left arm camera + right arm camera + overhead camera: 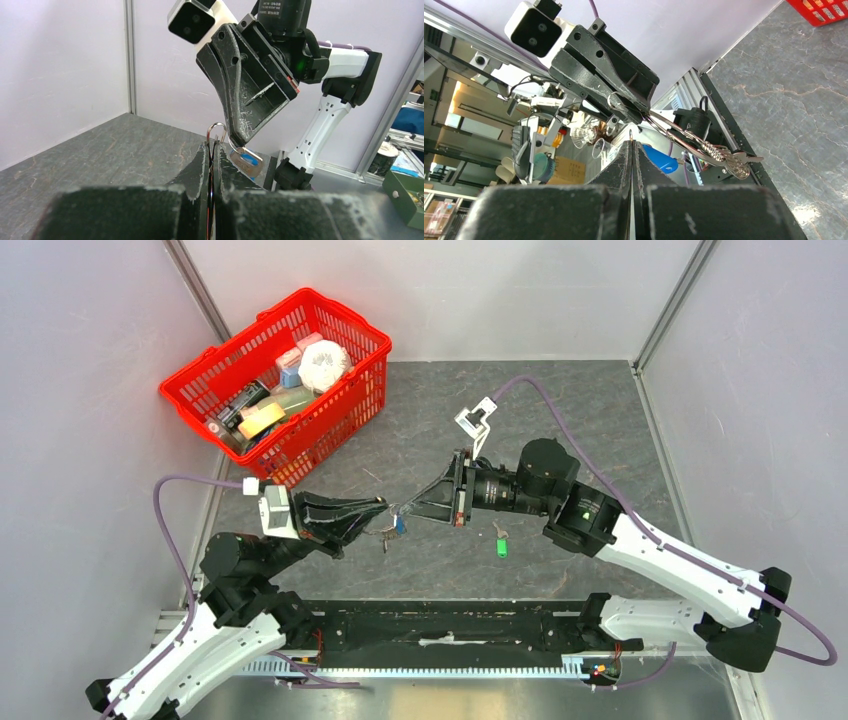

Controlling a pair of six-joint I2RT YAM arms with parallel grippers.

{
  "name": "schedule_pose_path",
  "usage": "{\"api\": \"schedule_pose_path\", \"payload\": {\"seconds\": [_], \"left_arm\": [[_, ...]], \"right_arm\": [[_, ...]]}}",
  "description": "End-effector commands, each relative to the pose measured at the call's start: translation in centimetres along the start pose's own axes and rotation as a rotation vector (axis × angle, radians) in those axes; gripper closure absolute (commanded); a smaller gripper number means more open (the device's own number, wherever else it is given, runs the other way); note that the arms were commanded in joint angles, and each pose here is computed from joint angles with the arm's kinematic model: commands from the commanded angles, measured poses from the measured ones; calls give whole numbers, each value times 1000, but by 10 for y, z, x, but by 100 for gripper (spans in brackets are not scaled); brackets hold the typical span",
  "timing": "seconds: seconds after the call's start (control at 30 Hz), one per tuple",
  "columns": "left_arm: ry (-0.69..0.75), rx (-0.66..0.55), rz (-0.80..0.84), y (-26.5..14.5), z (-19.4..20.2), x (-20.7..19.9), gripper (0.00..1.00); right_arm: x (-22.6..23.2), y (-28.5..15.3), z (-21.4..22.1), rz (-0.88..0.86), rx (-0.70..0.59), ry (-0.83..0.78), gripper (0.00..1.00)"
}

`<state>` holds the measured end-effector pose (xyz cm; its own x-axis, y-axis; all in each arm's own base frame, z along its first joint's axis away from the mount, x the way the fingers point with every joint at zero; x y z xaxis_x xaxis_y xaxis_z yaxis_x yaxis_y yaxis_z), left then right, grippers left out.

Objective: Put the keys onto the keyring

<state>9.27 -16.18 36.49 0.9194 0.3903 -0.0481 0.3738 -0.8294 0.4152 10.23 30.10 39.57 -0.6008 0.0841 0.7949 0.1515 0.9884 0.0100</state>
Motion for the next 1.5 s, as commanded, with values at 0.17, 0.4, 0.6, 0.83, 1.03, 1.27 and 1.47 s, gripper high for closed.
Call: {"api": "schedule_pose_path", "payload": {"seconds": [0.17,0.4,0.6,0.83,1.03,1.27,1.47], "left_arm": [[73,-75,-19,-1,-12,3,98],[77,-80,-18,-1,-12,3,98],[77,-81,-12,-1,-12,3,98],[80,-88,-14,-1,-14,2,98],[78,-91,-18,-2,-15,2,98],[71,-73,-52,-6,-16,4,98],[64,-65,-83,-10,-17,6,98]], "right_arm": [[18,-2,-13,-103,-125,75,100],[18,2,-15,-116,-138,113,100],[15,6,-15,-107,-137,129,100],[12,6,-14,-89,-135,133,100],[11,-1,-13,-56,-141,106,100],[-19,-55,-5,293,-182,-47,100],[-101,-90,37,685,-149,-68,100]]}}
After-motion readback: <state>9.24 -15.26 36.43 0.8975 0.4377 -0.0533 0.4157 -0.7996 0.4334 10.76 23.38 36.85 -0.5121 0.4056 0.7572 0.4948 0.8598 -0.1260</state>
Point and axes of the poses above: each gripper's point midway between its finger pads, its own y axis out along the fingers, its own x axis along the line the jaws close on, z = x × y, the point moved 6 cm from there along -y, back along the fingers, and after that the axes turned 4 degrees about y, right-handed, at the moved point
